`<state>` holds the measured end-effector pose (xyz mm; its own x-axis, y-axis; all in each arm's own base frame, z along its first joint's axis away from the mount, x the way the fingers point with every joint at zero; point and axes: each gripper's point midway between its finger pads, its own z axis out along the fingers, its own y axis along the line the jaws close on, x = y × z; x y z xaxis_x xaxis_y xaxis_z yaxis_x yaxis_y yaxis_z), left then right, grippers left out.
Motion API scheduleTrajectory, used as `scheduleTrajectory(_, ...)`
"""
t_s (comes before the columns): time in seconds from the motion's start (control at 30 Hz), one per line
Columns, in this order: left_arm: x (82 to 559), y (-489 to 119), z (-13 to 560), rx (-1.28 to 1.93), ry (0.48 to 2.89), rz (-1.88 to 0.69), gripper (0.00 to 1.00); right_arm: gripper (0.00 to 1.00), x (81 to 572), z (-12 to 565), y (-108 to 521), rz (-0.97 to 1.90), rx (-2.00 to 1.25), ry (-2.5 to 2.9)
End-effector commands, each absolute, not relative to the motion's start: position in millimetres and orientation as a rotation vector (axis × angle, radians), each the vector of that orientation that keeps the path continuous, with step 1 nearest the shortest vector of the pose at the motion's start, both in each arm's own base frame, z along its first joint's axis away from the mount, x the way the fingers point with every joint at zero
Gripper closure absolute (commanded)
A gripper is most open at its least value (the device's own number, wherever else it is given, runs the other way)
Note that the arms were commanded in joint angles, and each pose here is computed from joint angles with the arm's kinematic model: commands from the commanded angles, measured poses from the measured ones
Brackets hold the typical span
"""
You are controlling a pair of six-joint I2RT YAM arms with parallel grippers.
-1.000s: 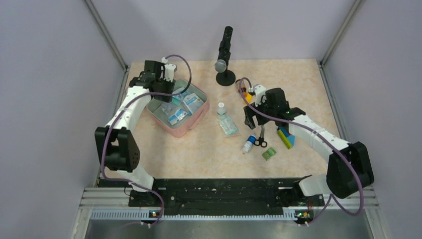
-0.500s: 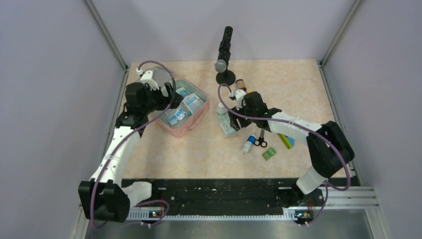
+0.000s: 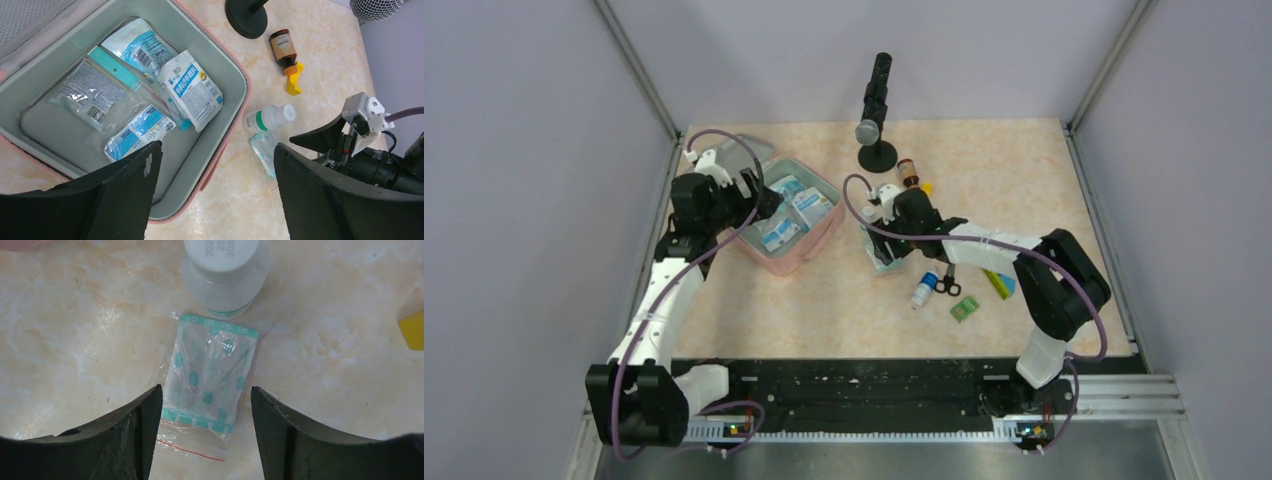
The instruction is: Organize the medicine kit
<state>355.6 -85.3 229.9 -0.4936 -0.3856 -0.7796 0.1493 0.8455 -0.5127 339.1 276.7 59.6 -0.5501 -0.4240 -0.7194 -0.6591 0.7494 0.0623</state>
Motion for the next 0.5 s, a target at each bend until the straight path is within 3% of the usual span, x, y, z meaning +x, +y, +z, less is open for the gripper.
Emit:
scheduleTrajectory(0.0,361,-79,248,-0.194,1.920,-0.638,0.14,0.36,340,54,284,0.401,-0.854,2.197)
scheduleTrajectory(0.27,367,-76,249,-0.196,1.917,-0.617,0.14,0.44,333,31,272,0.341,-0.870,2.244)
scheduleTrajectory(0.37,371,-77,247,-0.195,1.922,-0.623,0.15,0.57,331,27,271,0.346,-0.891,2.247)
scheduleTrajectory(0.47,376,-79,243,-0.200,1.936,-0.638,0.13,0.82,331,35,269,0.337,-0.910,2.227)
